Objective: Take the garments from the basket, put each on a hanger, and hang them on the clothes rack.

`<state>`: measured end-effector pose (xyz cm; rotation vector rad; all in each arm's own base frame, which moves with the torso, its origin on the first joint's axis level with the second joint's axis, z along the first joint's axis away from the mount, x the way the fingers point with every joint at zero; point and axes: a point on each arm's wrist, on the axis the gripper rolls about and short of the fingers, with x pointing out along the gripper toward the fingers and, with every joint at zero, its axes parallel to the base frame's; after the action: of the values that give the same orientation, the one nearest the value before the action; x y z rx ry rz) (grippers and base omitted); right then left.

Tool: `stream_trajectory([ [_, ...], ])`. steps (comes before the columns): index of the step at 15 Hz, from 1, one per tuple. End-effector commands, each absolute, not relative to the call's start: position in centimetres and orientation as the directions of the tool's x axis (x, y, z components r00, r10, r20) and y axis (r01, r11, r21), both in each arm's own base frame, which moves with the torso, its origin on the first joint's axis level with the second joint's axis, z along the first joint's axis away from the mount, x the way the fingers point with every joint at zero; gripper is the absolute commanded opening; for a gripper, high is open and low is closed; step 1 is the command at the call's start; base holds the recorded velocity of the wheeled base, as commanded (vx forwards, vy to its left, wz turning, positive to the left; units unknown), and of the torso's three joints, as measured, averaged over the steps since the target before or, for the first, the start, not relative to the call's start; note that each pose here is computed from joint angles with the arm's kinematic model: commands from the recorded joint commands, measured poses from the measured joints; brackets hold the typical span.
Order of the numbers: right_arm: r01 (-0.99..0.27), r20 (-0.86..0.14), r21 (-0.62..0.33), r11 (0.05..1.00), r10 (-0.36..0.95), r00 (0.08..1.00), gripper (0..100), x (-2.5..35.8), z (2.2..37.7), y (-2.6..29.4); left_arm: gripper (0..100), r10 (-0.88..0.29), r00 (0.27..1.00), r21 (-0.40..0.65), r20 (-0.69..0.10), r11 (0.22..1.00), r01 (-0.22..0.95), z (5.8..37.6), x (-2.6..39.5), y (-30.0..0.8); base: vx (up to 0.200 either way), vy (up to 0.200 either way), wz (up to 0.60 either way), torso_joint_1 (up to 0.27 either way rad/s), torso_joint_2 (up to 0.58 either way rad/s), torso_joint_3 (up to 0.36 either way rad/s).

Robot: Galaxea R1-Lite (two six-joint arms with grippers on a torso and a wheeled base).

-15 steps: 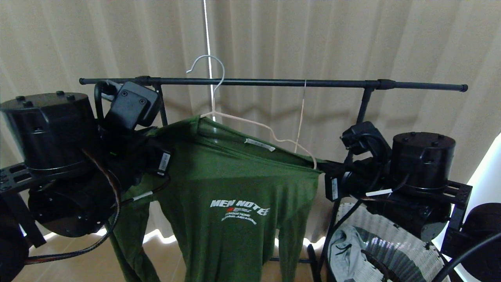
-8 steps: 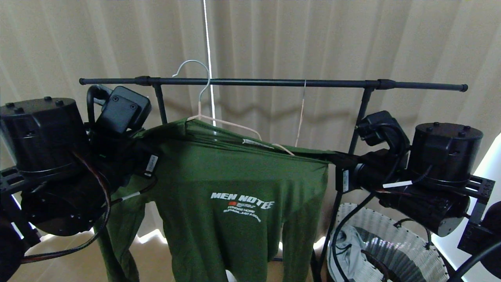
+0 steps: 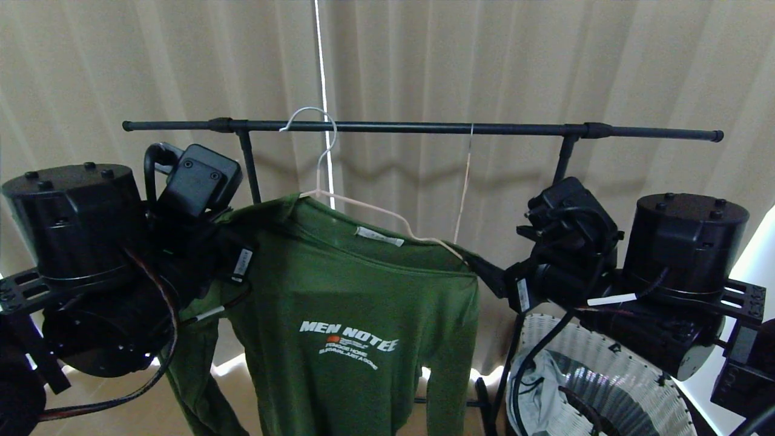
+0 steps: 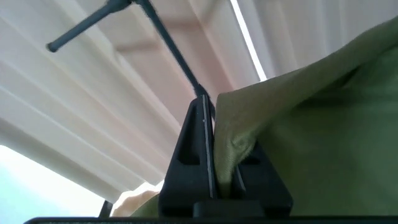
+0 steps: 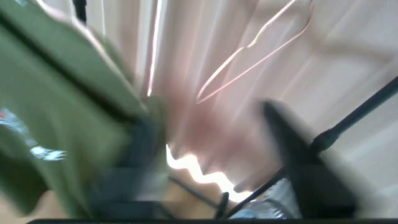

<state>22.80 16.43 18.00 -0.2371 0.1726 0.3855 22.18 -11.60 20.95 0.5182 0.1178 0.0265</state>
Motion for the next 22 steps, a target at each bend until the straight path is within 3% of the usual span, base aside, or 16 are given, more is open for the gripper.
stream_trajectory([
  [1,-0.402,-0.211,-0.213,0.891,0.36,0.909,100,22.6,18.0,16.6,0,0.049,0.991,0.5,-0.123,0.866,0.019,20.4,22.5,-11.9,0.0,0.0,0.0,0.0,0.0,0.0],
  [9,-0.556,-0.181,-0.206,0.806,0.527,0.831,100,20.3,19.1,17.3,0,0.096,0.99,0.471,-0.1,0.881,-0.038,18.9,24.5,-11.7,0.0,0.0,0.0,0.0,0.0,0.0],
  [22,-0.504,-0.157,-0.366,0.782,0.482,0.862,100,24.6,19.3,20.9,0,-0.077,0.991,0.427,-0.107,0.897,0.116,18.6,20.4,-14.4,0.0,0.0,0.0,0.0,0.0,0.0],
])
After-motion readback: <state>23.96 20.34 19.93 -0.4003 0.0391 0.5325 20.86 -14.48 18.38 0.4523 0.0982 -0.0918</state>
